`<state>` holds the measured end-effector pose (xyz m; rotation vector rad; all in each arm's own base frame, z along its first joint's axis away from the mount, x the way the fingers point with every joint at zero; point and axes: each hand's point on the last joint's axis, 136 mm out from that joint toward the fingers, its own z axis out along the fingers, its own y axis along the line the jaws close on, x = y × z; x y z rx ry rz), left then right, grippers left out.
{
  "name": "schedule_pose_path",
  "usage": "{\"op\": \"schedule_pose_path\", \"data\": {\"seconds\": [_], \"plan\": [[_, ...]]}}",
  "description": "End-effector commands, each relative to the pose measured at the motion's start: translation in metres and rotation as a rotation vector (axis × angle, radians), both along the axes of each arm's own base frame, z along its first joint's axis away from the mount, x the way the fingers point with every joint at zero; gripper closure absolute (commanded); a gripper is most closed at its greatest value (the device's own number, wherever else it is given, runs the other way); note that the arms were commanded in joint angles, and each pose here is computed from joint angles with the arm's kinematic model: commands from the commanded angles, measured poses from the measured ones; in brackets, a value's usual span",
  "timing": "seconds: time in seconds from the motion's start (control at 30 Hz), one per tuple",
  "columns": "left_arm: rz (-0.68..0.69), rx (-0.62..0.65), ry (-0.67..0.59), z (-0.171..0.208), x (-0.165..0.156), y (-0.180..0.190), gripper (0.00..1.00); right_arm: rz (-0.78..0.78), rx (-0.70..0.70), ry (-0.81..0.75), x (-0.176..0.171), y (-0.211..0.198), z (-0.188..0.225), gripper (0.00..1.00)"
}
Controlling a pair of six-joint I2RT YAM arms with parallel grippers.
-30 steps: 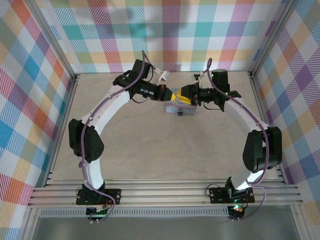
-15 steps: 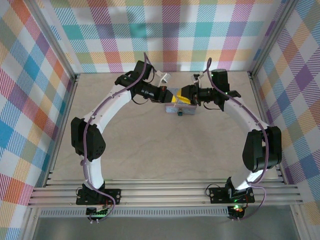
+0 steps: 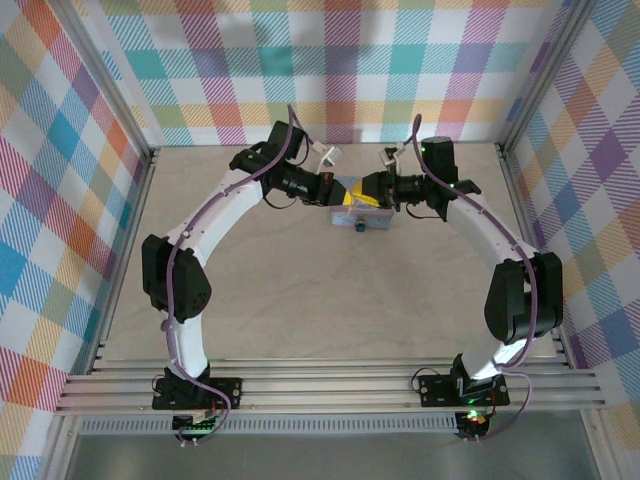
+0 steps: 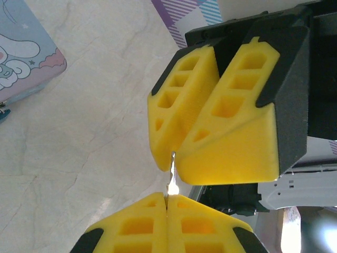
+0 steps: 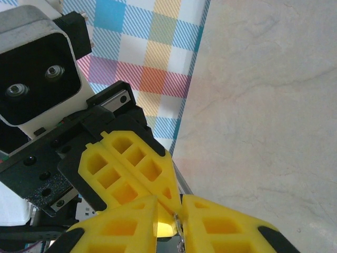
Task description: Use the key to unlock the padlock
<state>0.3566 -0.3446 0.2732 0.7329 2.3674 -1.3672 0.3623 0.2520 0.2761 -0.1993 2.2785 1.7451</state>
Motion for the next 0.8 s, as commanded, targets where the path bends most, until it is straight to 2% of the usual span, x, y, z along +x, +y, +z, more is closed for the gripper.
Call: {"op": "schedule_pose_path", "data": {"seconds": [0.0,0.1,0.3,0.4,0.57,0.77], "plan": [[-0.026,-0.015,-0.004,0.009,-0.007,-0.007,1.00,0.057,0.026,-0.049,-0.006,0.006,0.013,0.79],[-0.025,-0.016,-0.005,0.010,-0.007,-0.007,1.00,0.059,0.023,-0.056,-0.006,0.007,0.012,0.82],[-0.017,-0.009,-0.011,0.010,-0.008,-0.005,1.00,0.031,0.021,-0.091,-0.003,0.006,0.017,1.00],[0.011,0.013,-0.040,0.012,-0.006,0.000,1.00,0.020,0.022,-0.160,-0.005,0.004,0.025,1.00],[0.088,0.048,-0.097,0.020,0.003,0.009,0.75,-0.027,-0.040,-0.305,-0.008,-0.004,0.046,1.00],[0.342,0.127,-0.166,0.019,0.034,0.047,0.60,-0.118,-0.217,-0.561,-0.011,-0.024,0.070,1.00]]}}
